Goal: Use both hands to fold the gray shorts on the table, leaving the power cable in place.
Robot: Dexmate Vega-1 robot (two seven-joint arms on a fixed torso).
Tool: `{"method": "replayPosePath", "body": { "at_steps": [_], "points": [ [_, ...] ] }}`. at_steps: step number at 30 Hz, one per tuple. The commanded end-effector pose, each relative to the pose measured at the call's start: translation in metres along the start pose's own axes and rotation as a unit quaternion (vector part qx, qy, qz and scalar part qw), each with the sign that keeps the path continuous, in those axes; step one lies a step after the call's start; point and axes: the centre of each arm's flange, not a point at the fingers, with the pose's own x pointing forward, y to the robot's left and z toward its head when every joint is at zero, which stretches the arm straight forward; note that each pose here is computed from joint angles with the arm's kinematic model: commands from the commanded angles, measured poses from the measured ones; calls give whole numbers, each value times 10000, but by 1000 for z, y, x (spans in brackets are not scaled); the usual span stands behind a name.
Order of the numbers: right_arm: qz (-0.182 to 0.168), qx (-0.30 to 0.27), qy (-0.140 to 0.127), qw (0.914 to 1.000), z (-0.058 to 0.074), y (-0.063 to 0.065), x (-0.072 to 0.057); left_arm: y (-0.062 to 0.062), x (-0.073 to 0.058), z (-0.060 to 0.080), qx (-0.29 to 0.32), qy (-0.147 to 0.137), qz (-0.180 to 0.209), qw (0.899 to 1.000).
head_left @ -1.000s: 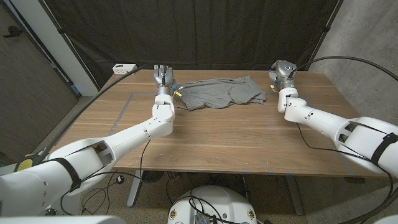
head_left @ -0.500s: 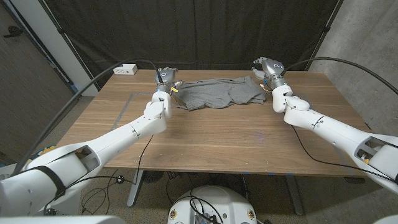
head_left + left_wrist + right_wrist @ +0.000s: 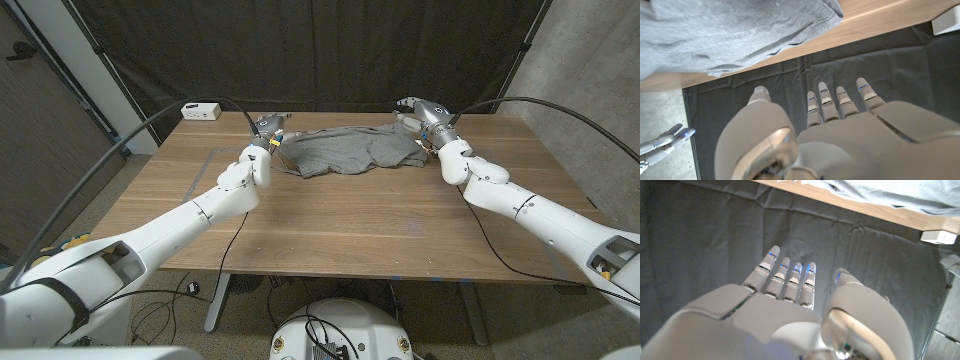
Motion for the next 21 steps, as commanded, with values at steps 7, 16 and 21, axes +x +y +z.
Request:
{"method": "replayPosePath", "body": {
  "at_steps": [7,16,21],
  "points": [
    [571,-111,-231,9980,7,11,-29,-11,-16,6,-254,-276,-977,9945],
    [643,-107,-229,9976,10,21,-37,-14,-22,10,-22,-312,-1121,9932],
    [800,-154,-216,9964,10,28,-41,-17,-25,12,114,-354,-1205,9920]
  ]
}}
